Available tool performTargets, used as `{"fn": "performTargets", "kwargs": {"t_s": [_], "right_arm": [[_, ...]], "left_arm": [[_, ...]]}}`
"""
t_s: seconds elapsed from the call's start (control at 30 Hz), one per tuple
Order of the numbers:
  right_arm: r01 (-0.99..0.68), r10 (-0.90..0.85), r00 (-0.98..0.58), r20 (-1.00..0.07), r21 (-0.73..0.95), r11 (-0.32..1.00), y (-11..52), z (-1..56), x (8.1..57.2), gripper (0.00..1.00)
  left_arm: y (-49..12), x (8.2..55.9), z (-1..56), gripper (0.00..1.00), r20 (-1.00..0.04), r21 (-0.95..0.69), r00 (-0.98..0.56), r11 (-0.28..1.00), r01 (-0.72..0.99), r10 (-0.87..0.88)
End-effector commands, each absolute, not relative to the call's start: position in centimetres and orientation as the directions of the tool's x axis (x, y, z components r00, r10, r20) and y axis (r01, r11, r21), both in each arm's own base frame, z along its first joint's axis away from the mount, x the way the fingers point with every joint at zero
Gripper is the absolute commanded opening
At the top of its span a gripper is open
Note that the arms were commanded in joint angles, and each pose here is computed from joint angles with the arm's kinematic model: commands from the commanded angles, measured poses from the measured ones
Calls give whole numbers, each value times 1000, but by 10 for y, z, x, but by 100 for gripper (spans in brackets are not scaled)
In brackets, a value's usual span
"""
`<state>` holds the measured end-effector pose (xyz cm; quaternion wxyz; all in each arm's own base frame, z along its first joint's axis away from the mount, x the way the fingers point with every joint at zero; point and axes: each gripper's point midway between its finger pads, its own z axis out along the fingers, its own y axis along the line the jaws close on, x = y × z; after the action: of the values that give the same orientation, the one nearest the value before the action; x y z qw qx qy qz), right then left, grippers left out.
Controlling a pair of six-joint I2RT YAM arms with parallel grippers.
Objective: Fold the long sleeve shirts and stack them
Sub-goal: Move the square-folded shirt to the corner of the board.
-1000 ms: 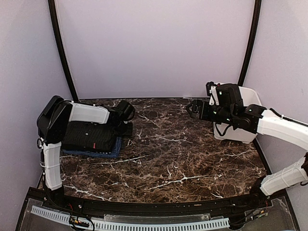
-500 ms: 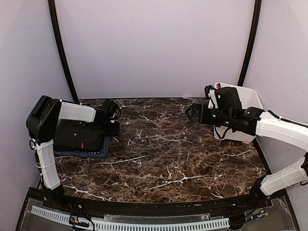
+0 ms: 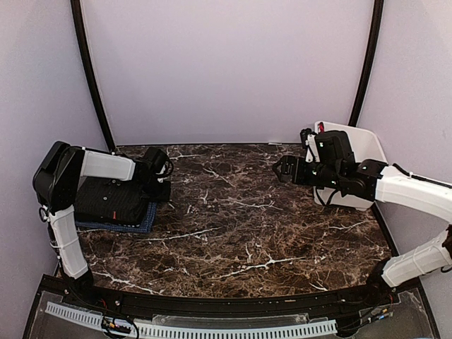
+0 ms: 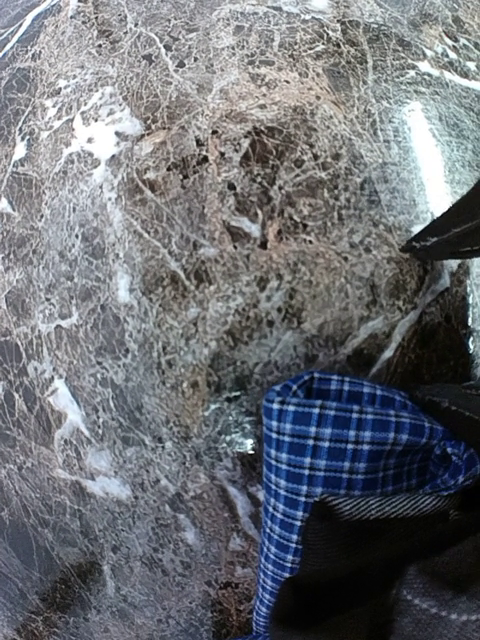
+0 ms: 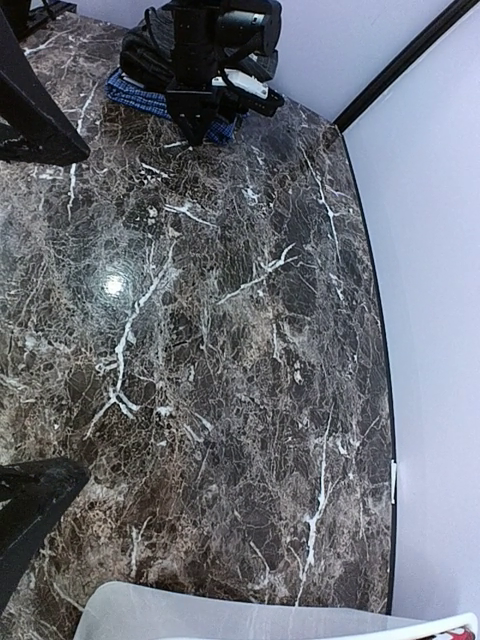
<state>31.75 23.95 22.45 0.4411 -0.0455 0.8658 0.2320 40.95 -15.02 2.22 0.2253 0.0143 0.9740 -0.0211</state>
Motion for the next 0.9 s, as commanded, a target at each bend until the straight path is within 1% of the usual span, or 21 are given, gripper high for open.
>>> {"fn": "performTargets", "kwargs": {"t_s": [0.0,0.17,0.2,0.23,0.3,0.43,0.63,0.77,0.8,0.87], "right_arm": [[-310,134,-581,-803,370,876,242,236,319,99],[-315,133,-577,-806,370,874,241,240,318,99],[-316,134,-576,-806,370,873,242,241,318,99],[-318,135,-575,-807,372,872,242,242,318,99],[-321,137,-573,-808,375,869,243,245,319,99],[-323,138,-569,-810,375,869,244,248,320,99],[-322,148,-572,-807,386,864,246,250,321,99],[-325,155,-570,-807,395,859,246,251,320,99],[-328,158,-568,-808,398,857,246,253,319,99],[-331,162,-565,-809,402,854,246,255,318,99]], "left_arm": [[-138,378,4,42,-312,-21,-949,999,44,35],[-155,386,23,44,-354,-108,-935,991,76,33],[-158,387,26,46,-363,-115,-931,990,83,36],[-166,388,33,47,-371,-157,-928,982,102,37],[-177,389,44,54,-391,-193,-919,972,131,47],[-202,389,68,64,-437,-245,-896,950,195,71],[-246,383,113,75,-520,-331,-850,900,285,78],[-280,370,147,81,-582,-383,-809,853,356,76],[-286,369,158,84,-604,-396,-794,840,371,65],[-296,363,174,92,-631,-418,-774,818,396,51]]}}
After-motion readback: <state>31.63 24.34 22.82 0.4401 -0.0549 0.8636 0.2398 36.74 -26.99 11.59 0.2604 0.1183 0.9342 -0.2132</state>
